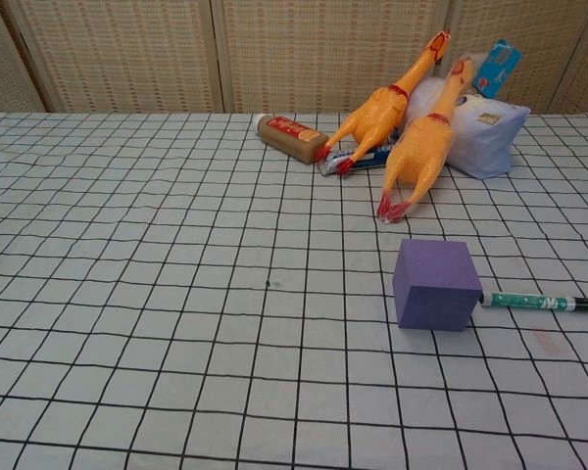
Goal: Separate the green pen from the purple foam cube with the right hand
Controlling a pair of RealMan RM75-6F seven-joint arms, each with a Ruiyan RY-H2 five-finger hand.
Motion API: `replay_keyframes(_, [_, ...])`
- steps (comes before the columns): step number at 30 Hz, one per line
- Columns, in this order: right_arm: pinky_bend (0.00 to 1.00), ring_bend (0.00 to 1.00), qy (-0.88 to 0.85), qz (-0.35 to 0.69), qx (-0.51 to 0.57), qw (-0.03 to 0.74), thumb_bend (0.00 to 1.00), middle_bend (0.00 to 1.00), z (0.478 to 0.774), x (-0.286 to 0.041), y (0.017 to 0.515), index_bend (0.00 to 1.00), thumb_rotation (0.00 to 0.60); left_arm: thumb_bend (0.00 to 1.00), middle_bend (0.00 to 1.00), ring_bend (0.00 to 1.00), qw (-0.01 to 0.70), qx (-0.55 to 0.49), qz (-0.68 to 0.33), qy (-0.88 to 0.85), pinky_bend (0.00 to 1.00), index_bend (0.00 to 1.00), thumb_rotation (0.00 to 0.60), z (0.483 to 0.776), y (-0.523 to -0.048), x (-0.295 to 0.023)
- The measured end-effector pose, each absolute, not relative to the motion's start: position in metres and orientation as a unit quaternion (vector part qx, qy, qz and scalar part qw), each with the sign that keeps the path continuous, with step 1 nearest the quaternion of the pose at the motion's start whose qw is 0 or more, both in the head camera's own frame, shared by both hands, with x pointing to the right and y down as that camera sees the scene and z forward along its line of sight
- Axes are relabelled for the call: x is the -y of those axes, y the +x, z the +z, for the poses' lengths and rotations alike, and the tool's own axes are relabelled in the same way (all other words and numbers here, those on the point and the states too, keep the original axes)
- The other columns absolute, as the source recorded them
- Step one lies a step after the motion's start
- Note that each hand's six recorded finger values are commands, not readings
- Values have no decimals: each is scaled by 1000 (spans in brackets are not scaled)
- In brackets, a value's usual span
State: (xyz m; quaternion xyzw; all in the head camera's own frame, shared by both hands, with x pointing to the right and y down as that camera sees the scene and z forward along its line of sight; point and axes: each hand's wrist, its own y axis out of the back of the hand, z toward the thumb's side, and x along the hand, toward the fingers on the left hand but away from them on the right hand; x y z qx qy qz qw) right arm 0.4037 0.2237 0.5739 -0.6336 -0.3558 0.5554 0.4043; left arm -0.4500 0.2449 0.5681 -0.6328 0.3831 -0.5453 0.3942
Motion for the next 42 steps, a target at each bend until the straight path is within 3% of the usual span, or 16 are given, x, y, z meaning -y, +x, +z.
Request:
replay_keyframes(8, [72, 0, -641, 577, 330, 383, 148, 11, 590, -229, 397, 6, 600, 374, 0, 0, 388, -389, -543, -635, 74, 0, 600, 567, -452, -244])
replay_keyframes(13, [72, 5, -649, 583, 316, 373, 164, 190, 606, -228, 385, 248, 600, 371, 0, 0, 380, -387, -541, -642, 74, 0, 600, 568, -451, -244])
replay_keyframes(18, [77, 61, -650, 592, 288, 379, 193, 302, 626, -221, 366, 390, 600, 372, 0, 0, 375, -385, -537, -650, 75, 0, 600, 569, -450, -244])
replay_keyframes(32, [122, 128, -657, 615, 232, 369, 237, 362, 692, -205, 315, 475, 600, 373, 0, 0, 358, -384, -537, -660, 77, 0, 600, 570, -453, -243])
replay_keyframes(42, [123, 128, -647, 626, 211, 380, 237, 362, 707, -201, 300, 474, 600, 375, 0, 0, 349, -385, -535, -666, 77, 0, 600, 570, -454, -242])
